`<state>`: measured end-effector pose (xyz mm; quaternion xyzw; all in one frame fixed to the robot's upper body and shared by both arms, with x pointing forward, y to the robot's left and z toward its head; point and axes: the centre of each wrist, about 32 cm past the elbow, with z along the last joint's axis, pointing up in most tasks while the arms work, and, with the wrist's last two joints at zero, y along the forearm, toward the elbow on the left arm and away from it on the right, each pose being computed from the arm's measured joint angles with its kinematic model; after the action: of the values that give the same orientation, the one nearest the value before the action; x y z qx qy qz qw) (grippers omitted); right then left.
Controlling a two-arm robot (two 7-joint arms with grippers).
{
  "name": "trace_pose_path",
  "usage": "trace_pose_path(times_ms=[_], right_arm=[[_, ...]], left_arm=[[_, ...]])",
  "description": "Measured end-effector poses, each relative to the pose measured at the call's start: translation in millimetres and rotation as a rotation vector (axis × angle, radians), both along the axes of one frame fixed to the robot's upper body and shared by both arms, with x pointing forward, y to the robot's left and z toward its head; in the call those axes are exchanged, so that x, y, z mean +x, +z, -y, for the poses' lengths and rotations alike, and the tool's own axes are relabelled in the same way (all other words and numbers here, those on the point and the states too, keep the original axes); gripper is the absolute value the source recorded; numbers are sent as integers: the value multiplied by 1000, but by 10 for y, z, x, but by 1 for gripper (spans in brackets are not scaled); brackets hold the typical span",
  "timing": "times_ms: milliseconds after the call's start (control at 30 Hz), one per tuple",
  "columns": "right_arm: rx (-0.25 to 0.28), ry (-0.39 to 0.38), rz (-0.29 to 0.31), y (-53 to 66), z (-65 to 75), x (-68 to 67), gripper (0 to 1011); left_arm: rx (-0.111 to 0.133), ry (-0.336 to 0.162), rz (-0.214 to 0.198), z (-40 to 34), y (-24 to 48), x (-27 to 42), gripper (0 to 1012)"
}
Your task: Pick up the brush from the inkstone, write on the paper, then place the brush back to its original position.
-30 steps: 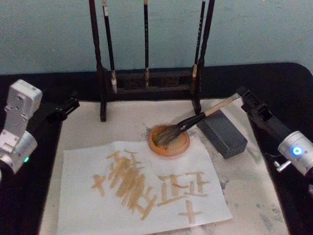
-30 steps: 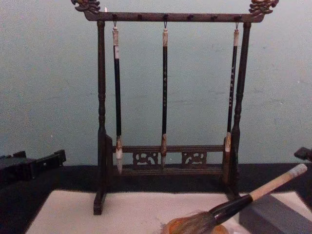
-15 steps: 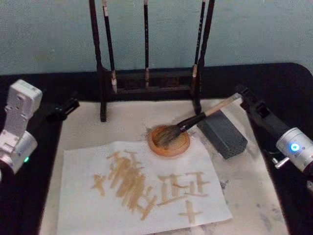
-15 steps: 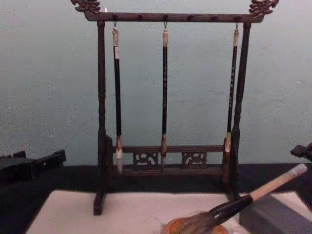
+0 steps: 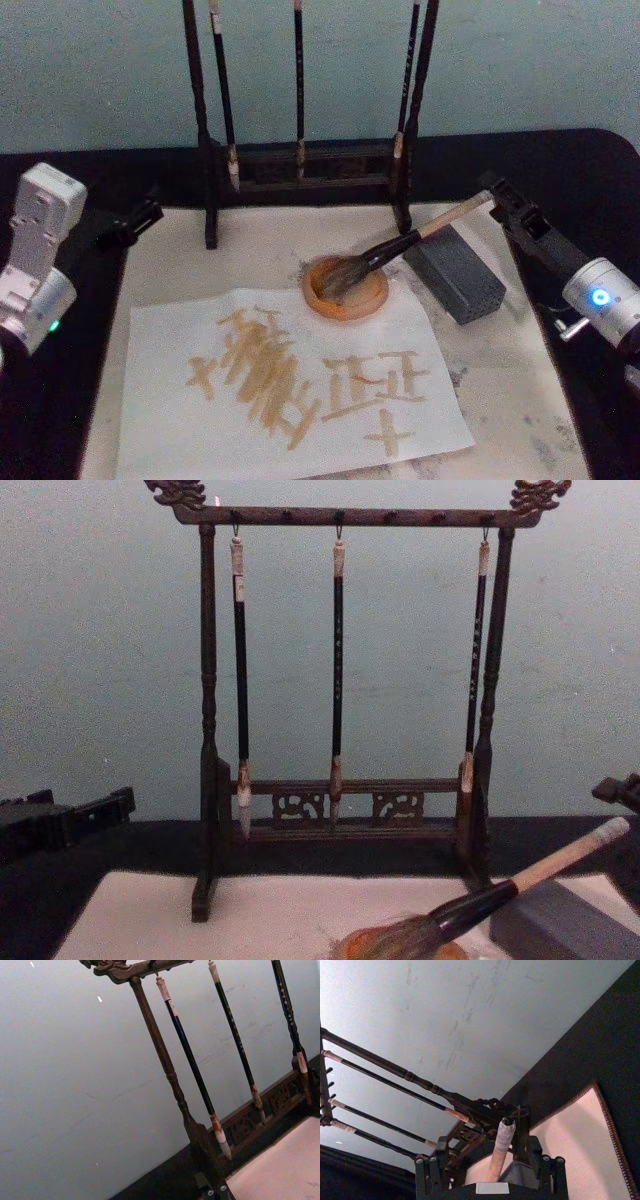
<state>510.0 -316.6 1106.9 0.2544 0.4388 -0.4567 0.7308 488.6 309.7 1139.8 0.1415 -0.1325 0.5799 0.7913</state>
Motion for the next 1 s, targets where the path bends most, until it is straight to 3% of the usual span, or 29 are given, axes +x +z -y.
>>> trace_pose_path(times_ms=[1000], right_arm=[[-14,15,5,-1,-40,140,1001]], left_arm=[[0,0,0,0,0,0,1002]])
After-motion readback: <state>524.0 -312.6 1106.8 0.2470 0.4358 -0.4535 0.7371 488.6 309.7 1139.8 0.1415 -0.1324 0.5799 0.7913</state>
